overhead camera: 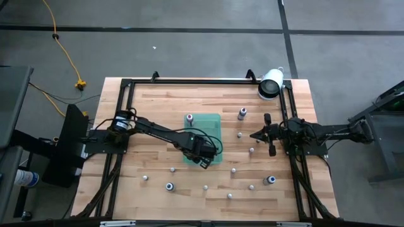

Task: Pick & Place food coloring
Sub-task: Put the small brown food coloring bottle into the green bin, then put the small light green food coloring bottle into the green bin

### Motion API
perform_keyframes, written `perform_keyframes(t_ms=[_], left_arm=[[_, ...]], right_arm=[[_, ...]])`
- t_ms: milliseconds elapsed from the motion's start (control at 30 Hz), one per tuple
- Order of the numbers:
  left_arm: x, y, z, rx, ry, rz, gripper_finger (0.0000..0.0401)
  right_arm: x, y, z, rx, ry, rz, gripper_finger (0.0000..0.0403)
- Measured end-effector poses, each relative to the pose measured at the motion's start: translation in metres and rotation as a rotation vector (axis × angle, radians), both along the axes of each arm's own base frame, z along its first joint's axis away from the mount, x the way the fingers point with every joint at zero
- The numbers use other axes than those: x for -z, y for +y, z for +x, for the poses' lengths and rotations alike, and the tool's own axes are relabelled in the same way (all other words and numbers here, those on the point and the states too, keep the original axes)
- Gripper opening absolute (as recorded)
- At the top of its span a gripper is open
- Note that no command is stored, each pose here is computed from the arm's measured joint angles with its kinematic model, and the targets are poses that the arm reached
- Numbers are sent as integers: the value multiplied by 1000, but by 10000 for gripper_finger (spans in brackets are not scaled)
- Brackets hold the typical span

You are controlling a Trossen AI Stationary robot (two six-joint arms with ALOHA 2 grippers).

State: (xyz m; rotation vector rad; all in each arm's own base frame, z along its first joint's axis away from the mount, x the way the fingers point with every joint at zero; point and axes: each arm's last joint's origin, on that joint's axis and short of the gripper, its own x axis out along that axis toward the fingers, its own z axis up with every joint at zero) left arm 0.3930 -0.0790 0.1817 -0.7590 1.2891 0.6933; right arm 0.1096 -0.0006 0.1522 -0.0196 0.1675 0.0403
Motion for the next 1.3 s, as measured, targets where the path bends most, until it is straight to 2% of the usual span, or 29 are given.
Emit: perform_keyframes(t_ms=[233,467,767,967,1167,1300], left_arm=[[1,0,-1,24,16,0,138],[-4,0,-1,62,27,7,162],[-57,13,8,161,16,119,163],[-99,16,3,306,38,177,163],[-127,8,-24,353,25,197,163],[-133,1,-48,329,12,188,163]], right_arm=[[0,0,0,0,4,0,0],[0,0,0,0,5,0,0],[0,0,0,0,4,0,0],[0,0,0,0,4,0,0],[0,0,0,0,4,0,0],[0,0,0,0,5,0,0]])
